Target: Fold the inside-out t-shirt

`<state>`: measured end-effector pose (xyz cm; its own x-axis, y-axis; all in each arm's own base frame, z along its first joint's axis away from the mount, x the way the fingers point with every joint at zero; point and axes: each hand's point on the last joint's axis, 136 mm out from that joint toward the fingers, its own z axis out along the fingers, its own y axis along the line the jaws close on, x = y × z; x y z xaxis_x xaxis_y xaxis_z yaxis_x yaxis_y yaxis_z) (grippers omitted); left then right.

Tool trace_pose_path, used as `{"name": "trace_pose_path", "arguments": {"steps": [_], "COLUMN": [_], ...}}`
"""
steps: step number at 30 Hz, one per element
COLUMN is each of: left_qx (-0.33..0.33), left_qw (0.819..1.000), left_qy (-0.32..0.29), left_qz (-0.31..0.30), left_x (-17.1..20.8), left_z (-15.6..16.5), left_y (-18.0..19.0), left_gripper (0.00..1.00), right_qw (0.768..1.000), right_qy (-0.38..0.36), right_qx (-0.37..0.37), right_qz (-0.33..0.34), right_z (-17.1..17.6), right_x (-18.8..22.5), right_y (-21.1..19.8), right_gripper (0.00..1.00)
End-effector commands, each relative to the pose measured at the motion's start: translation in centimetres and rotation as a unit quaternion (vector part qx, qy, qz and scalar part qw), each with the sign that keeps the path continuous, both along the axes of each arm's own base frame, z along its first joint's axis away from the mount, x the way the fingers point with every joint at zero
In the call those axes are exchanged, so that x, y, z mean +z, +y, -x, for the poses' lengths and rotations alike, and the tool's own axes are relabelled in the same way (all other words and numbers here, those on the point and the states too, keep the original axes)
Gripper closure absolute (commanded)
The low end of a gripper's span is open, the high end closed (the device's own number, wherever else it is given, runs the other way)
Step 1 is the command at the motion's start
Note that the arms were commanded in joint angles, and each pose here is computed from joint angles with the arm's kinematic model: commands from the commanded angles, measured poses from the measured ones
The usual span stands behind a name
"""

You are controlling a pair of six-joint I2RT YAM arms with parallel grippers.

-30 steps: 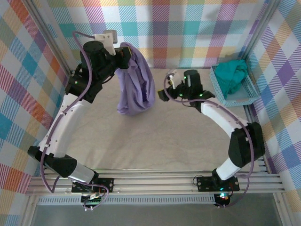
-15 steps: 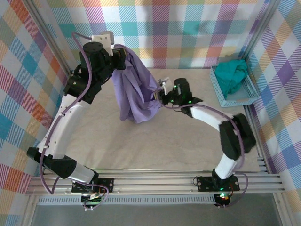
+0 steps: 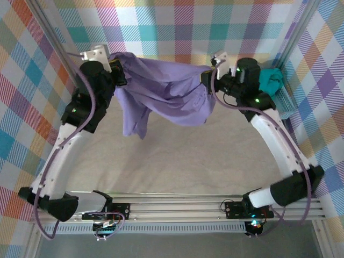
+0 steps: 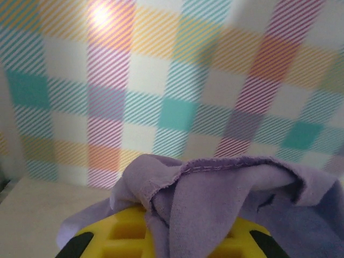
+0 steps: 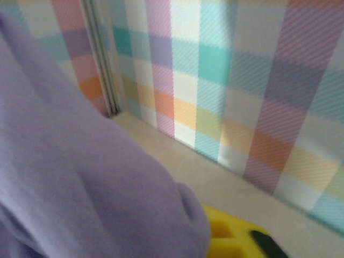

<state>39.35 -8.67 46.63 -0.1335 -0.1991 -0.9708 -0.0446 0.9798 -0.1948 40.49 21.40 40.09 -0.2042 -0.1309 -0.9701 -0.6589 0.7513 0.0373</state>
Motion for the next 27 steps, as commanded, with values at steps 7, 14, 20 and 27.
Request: {"name": "trace_pose_path", "arguments": {"steps": [7, 14, 20, 27], "left_qx": [0.147, 0.068, 0.11, 0.062], "left_qw": [0.946, 0.952, 0.919, 0.887], "left_qy": [0.268, 0.284, 0.37, 0.451], "left_qz": [-0.102, 0.088, 0.087, 0.075], "left_x": [-19.6, -27.2, -35.5, -41.0], "left_z": [-8.0, -0.6, 7.2, 9.7], "left_y": [5.1, 2.0, 4.4, 2.9], "left_gripper": [0.22, 0.04, 0.04, 0.09], "right_qw": [0.939, 0.951, 0.937, 0.92], "right_qy": [0.263, 0.273, 0.302, 0.351], "right_qx": [-0.172, -0.034, 0.083, 0.048], "right_qz": [0.141, 0.141, 0.157, 0.166], "right_z": [-9.7, 0.0, 6.1, 8.5], "right_x": [-19.8, -23.9, -26.9, -31.4], "right_y": [-2.9, 2.4, 8.6, 6.8], "right_gripper": [0.48, 0.36, 0.32, 0.25]}}
